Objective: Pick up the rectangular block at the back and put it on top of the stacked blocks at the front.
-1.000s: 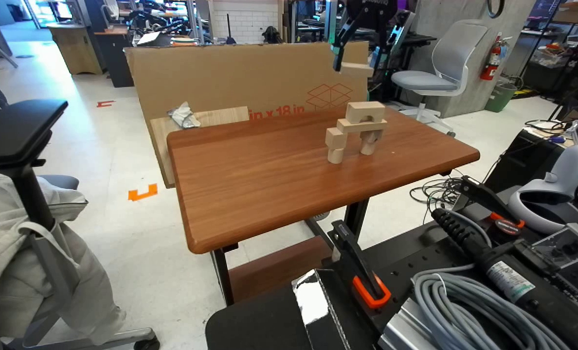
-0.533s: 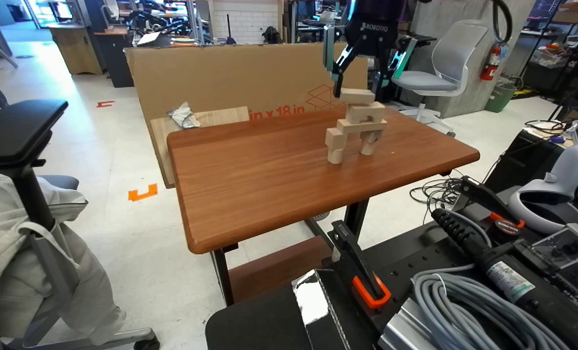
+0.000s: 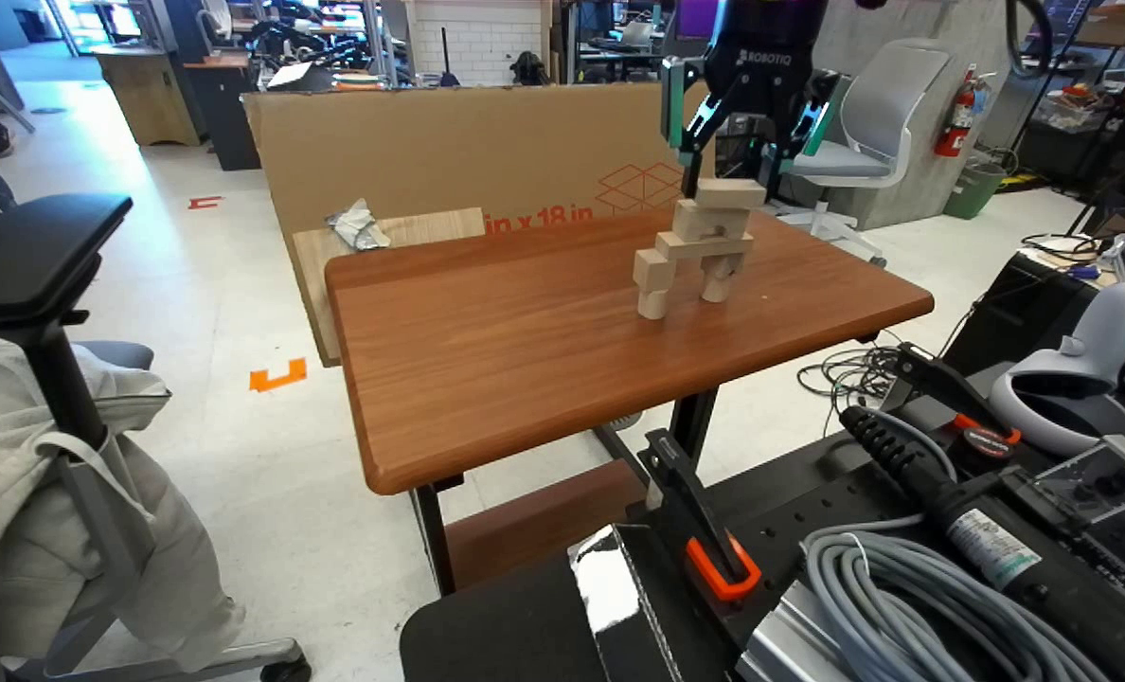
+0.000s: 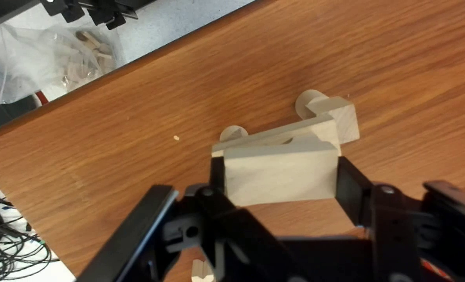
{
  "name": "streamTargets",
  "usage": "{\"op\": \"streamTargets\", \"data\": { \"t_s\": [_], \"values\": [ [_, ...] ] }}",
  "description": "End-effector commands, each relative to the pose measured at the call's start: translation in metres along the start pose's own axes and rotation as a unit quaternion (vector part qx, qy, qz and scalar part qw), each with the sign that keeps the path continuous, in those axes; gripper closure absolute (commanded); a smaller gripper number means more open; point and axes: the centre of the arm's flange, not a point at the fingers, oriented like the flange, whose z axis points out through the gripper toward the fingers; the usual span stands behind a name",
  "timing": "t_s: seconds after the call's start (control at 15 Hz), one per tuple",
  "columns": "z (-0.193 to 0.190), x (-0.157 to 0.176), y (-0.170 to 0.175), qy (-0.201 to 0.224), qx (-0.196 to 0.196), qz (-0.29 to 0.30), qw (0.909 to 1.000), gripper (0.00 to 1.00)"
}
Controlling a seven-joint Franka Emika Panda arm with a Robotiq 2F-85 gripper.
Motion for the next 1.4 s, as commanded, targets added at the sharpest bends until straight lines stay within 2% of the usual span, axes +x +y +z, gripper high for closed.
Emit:
{"op": "streamTargets", "data": {
  "t_s": [0.0, 0.67, 1.33],
  "values": [
    [-0.01, -0.007, 0.005, 0.016, -0.008, -0.004, 0.9998, 0.57],
    [-0.008, 0.004, -0.009, 0.034, -0.03, -0.078, 0.996, 0.57],
    [0.0, 0.01, -0.012, 0.032, -0.022, -0.094, 0.9948, 0.57]
  ]
}}
